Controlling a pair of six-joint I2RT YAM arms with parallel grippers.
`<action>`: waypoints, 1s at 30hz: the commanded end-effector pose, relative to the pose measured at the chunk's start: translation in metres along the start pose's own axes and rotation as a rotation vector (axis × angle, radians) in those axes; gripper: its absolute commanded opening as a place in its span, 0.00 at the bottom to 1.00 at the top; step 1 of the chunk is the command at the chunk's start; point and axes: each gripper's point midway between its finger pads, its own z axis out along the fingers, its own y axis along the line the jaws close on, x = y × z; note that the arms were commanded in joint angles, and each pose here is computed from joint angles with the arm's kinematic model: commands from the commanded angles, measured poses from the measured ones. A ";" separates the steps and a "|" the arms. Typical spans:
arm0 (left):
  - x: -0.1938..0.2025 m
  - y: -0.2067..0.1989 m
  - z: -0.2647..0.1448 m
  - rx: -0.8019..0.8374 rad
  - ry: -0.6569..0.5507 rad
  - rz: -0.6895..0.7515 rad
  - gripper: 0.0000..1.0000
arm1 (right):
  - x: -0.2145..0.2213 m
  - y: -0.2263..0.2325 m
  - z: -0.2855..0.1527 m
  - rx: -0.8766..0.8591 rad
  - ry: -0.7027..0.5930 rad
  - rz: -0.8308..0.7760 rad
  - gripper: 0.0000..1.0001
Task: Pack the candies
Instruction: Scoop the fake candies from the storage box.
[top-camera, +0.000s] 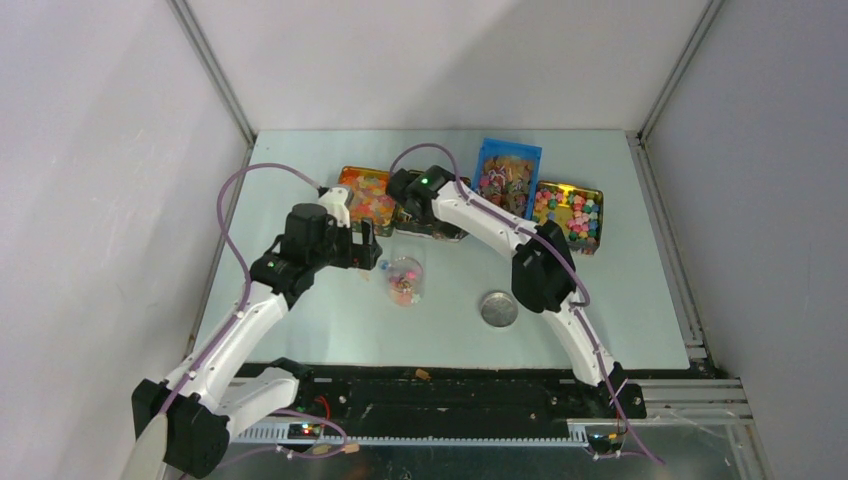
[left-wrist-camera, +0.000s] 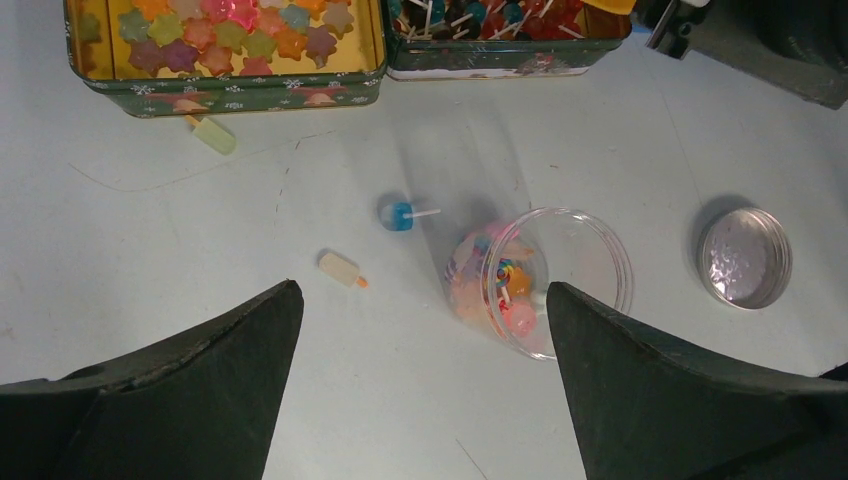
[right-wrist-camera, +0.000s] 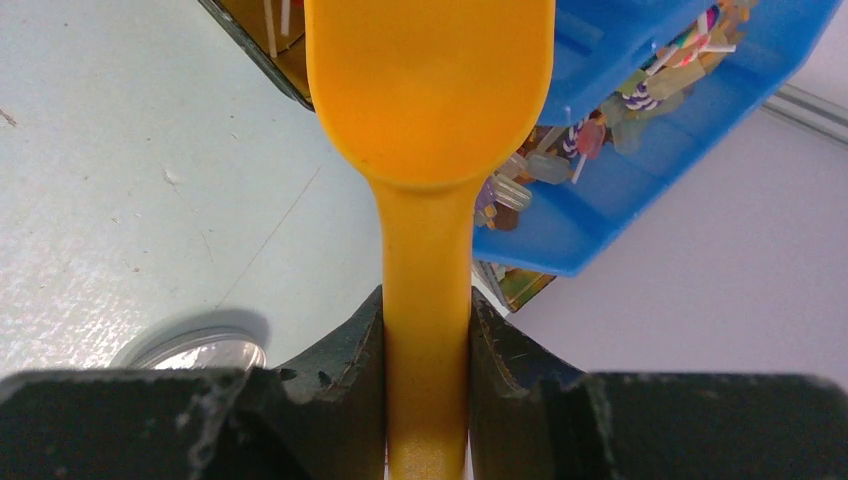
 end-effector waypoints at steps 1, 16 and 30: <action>-0.010 -0.001 -0.003 0.002 -0.052 0.016 1.00 | -0.008 0.004 0.005 0.037 -0.012 -0.040 0.00; -0.011 0.001 -0.004 -0.006 -0.056 0.014 1.00 | -0.021 0.027 0.015 0.045 -0.019 -0.110 0.00; -0.012 0.003 -0.005 -0.016 -0.061 0.015 1.00 | -0.003 -0.018 0.003 0.078 -0.024 -0.039 0.00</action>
